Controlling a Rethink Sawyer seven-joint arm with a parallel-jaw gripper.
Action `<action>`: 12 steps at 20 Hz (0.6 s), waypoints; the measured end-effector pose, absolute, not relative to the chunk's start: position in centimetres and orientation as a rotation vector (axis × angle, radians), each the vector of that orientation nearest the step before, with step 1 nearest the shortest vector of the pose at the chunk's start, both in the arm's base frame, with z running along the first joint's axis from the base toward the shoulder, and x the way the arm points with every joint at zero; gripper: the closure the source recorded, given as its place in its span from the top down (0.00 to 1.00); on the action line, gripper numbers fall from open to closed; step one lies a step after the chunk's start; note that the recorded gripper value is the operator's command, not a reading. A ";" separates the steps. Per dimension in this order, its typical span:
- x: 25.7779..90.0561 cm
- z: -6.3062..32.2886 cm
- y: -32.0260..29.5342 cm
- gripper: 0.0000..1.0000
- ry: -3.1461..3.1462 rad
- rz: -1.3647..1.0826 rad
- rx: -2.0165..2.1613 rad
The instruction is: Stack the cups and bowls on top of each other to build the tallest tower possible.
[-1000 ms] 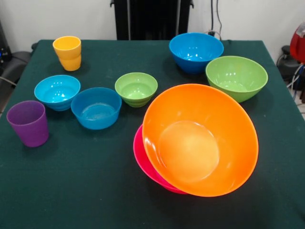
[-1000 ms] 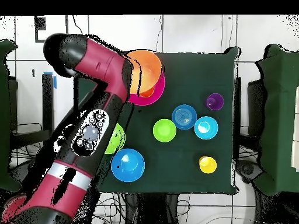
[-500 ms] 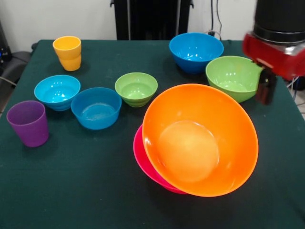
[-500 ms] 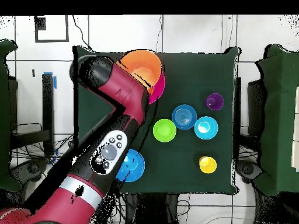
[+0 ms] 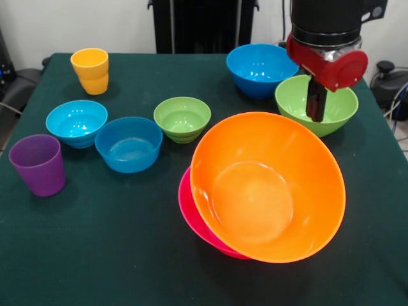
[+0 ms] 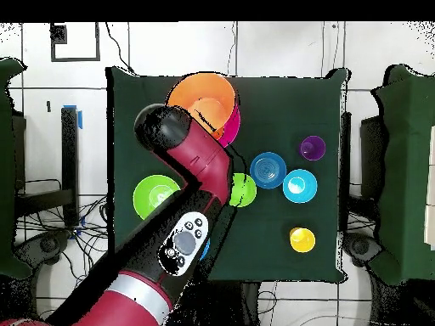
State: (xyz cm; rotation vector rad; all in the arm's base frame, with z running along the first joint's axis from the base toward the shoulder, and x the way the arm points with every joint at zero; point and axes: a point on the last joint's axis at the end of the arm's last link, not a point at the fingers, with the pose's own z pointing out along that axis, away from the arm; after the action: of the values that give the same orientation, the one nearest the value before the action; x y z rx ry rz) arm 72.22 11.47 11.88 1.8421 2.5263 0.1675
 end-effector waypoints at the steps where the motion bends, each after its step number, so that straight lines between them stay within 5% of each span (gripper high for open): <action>1: 71.9 11.9 11.6 0.00 2.527 0.170 1.847; 12: 68.6 12.7 15.5 0.00 2.547 0.242 1.843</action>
State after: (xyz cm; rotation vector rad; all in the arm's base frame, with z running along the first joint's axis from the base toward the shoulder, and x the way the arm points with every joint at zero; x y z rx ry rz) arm 68.58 15.51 12.66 1.8432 2.5466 0.2422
